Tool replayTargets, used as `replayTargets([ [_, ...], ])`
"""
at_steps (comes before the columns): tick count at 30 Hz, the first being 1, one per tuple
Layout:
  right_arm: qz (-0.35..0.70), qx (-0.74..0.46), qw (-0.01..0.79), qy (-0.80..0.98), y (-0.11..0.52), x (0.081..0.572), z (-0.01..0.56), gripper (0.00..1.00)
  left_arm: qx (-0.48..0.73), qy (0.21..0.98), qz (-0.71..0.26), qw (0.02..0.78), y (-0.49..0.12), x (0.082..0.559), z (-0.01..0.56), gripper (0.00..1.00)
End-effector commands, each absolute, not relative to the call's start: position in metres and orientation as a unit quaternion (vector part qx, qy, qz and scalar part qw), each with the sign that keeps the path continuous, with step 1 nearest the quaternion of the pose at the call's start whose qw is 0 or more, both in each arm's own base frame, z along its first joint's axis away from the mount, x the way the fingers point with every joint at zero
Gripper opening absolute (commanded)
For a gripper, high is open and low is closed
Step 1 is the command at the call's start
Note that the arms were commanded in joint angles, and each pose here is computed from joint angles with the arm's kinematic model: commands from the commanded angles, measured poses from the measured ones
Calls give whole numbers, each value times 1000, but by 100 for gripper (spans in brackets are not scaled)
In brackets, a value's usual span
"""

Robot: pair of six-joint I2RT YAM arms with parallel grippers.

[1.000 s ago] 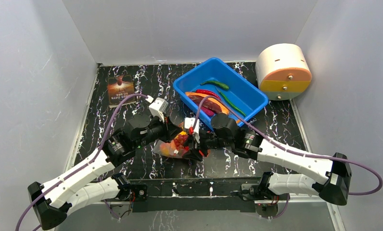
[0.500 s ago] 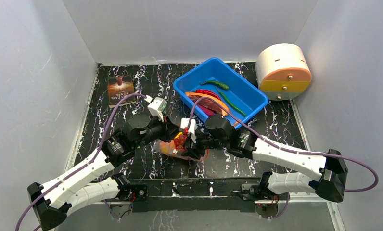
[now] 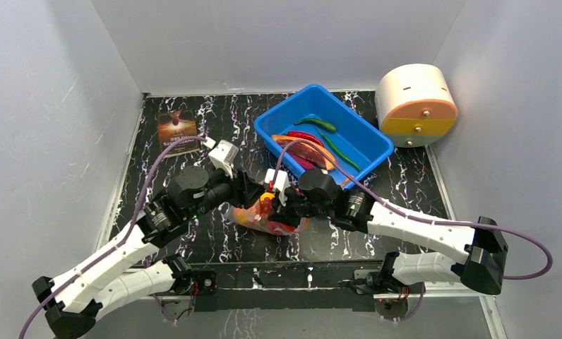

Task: Place the food in the zip-top bag and seal the zipper
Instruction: Zip the zipper food storage bag at the center of the board.

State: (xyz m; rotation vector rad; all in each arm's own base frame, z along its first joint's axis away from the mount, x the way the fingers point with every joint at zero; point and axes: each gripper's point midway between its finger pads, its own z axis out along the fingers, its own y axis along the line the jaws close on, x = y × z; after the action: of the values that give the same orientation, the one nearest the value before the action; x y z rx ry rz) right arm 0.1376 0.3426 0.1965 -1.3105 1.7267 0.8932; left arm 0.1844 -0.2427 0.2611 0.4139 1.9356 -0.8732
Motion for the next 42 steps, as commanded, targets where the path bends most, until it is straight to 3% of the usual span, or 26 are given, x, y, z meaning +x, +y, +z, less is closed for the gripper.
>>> replayTargets([
  [1,399,-449,459,655,357,147,264,0,242,746,-343,516,-228,171,293,50],
  [16,397,-366,455,708,358,164,270,0,417,677,-320,514,-209,127,255,48],
  [35,429,-397,429,688,357,146,270,0,472,639,-268,546,-224,153,225,46],
  [38,431,-401,428,686,358,145,271,0,478,627,-270,553,-225,152,226,38],
  [42,429,-404,431,683,357,145,271,0,484,620,-270,555,-225,150,227,12],
])
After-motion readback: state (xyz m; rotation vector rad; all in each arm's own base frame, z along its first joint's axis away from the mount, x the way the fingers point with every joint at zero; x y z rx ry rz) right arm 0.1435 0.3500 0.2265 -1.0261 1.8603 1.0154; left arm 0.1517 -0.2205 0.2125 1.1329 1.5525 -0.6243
